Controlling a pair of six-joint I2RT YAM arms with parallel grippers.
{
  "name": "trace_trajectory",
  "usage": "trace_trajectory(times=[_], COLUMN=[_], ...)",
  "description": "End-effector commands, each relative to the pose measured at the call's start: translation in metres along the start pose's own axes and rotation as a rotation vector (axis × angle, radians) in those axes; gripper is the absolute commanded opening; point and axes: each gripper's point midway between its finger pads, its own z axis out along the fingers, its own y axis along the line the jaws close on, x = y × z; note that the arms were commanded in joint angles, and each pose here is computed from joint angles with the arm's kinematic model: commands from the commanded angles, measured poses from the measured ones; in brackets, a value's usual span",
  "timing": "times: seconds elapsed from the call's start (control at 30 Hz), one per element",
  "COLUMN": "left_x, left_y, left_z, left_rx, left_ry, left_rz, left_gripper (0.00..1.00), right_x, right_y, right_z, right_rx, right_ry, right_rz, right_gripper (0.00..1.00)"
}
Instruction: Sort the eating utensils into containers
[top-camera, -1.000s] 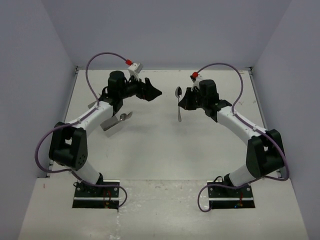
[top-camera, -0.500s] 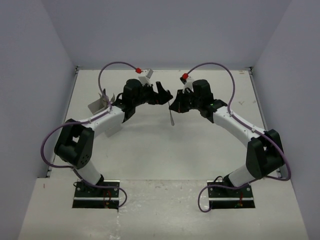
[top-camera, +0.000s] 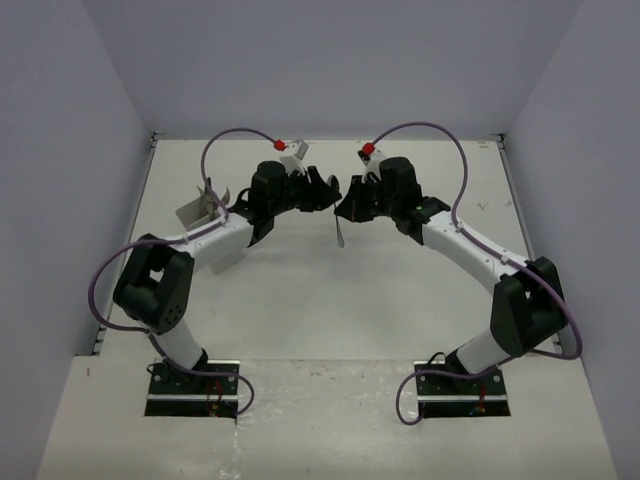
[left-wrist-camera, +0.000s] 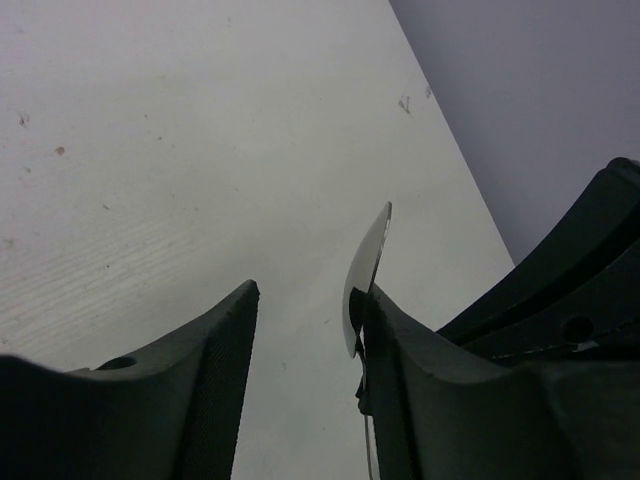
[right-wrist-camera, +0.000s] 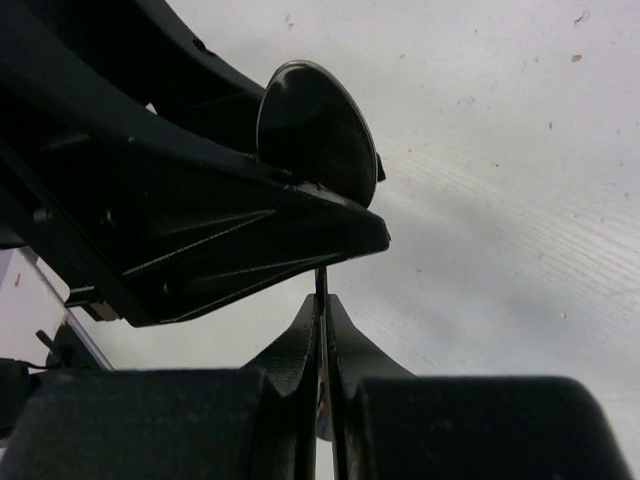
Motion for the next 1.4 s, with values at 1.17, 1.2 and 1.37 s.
trace_trajectory(times=[1.17,1.2,1.37], left_x=[-0.061,-0.061,-0.053], left_y=[0.024,0.025,0.055], left_z=[-0.19,-0.195,-0.203], left_rx=[-0.081,-0.098,-0.148], left_ry=[-0.221,-0.234,-0.227], left_rz=[1.043,1.102,1.093], left_gripper=[0.0,0.0,0.0], right_x=[-0.013,-0.013,-0.01], right_y=[0.0,-0.001,-0.009], right_z=[-0.068,-0.067,-0.061], right_rx=[0.012,0.015,0.039], right_ry=[-0.173,-0.168,-0.146], right_rz=[-0.124,-0.134,-0.12], right_gripper=[0.99,0.99,0.99])
